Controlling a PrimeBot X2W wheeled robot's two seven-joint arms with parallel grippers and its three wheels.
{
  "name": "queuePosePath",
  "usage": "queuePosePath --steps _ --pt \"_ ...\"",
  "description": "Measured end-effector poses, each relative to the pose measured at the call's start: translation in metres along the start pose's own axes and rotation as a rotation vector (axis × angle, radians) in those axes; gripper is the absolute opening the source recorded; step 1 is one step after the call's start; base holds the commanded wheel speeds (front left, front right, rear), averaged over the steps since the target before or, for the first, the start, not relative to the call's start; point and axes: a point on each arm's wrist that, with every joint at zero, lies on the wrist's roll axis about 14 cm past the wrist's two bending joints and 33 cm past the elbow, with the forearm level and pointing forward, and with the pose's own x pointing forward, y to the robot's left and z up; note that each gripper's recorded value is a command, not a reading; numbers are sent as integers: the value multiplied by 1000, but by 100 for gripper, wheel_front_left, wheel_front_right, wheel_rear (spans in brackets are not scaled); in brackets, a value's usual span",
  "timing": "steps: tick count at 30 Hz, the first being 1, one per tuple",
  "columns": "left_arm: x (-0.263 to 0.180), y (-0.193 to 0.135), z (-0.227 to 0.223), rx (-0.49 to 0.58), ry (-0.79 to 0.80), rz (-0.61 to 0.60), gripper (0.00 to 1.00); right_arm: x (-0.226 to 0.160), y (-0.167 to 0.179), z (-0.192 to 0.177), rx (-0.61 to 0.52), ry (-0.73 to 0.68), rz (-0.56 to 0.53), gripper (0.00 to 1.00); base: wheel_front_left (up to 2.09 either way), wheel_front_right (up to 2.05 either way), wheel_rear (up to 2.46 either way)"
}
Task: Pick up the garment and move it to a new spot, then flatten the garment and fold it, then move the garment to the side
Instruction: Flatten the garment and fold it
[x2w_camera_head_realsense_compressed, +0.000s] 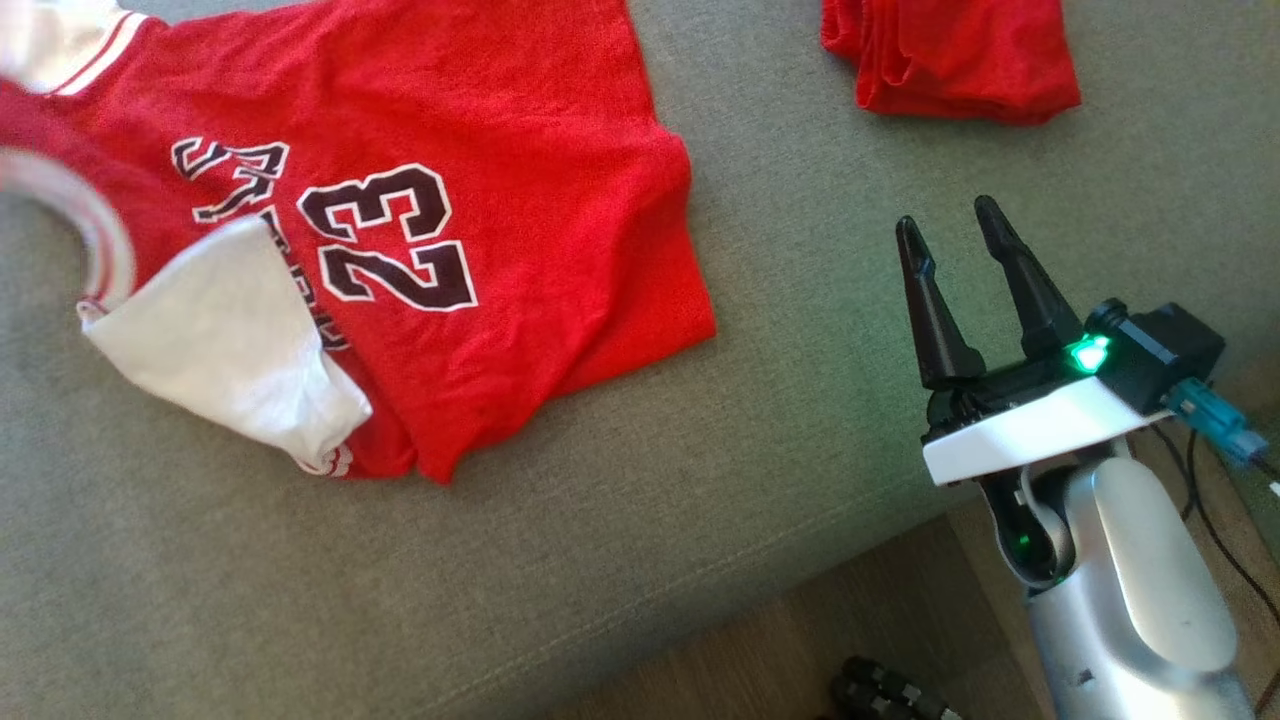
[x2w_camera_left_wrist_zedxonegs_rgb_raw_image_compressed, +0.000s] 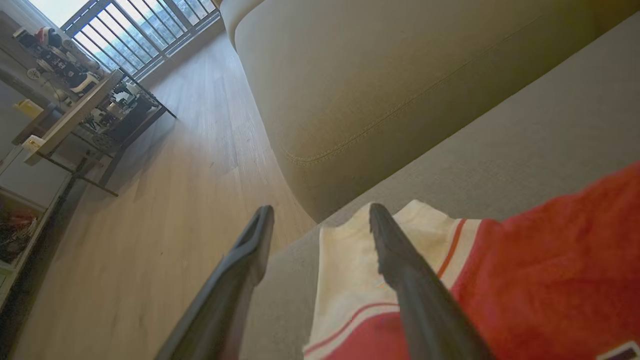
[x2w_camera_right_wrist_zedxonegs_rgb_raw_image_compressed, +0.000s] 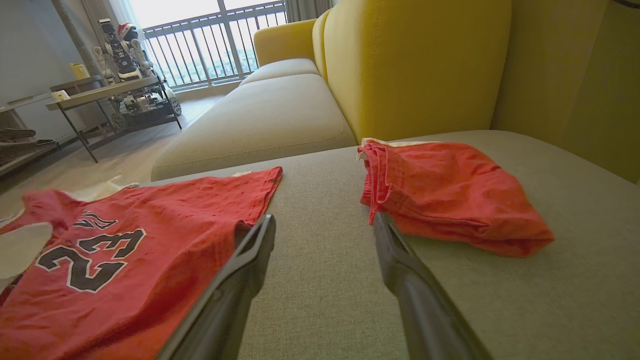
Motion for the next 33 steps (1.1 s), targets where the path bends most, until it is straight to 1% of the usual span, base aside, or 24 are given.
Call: queuePosePath --steps 3,6,12,16,17,19,21,23,26,28,30,33 --pt "-3 6 -6 -15 9 16 100 1 3 -3 4 6 8 100 0 0 0" --pt "-8 13 2 -34 -29 37 100 3 8 -2 10 0 22 100 0 0 0" --pt "-31 25 56 -107 -212 81 100 4 21 7 19 -23 59 100 0 0 0" --pt "-59 42 93 -186 -338 120 100 3 31 16 18 -50 87 100 0 0 0" --pt "-69 48 100 -226 -372 134 100 3 33 18 19 -56 92 100 0 0 0" --pt "-91 59 111 -306 -440 167 100 0 36 20 30 -62 100 100 0 0 0" --pt "-116 65 116 -331 -503 187 100 -4 40 19 46 -53 105 100 0 0 0" --pt "-142 69 110 -352 -543 214 100 -8 43 17 56 -46 113 100 0 0 0" --pt "-184 68 87 -376 -557 280 100 -14 56 18 63 -42 148 100 0 0 0" --pt "-212 58 69 -375 -551 305 100 -18 62 22 69 -53 167 100 0 0 0" --pt "-238 42 48 -366 -529 316 100 -23 67 25 74 -60 180 100 0 0 0" --pt "-277 16 16 -385 -479 342 100 -32 74 22 70 -47 202 100 0 0 0"
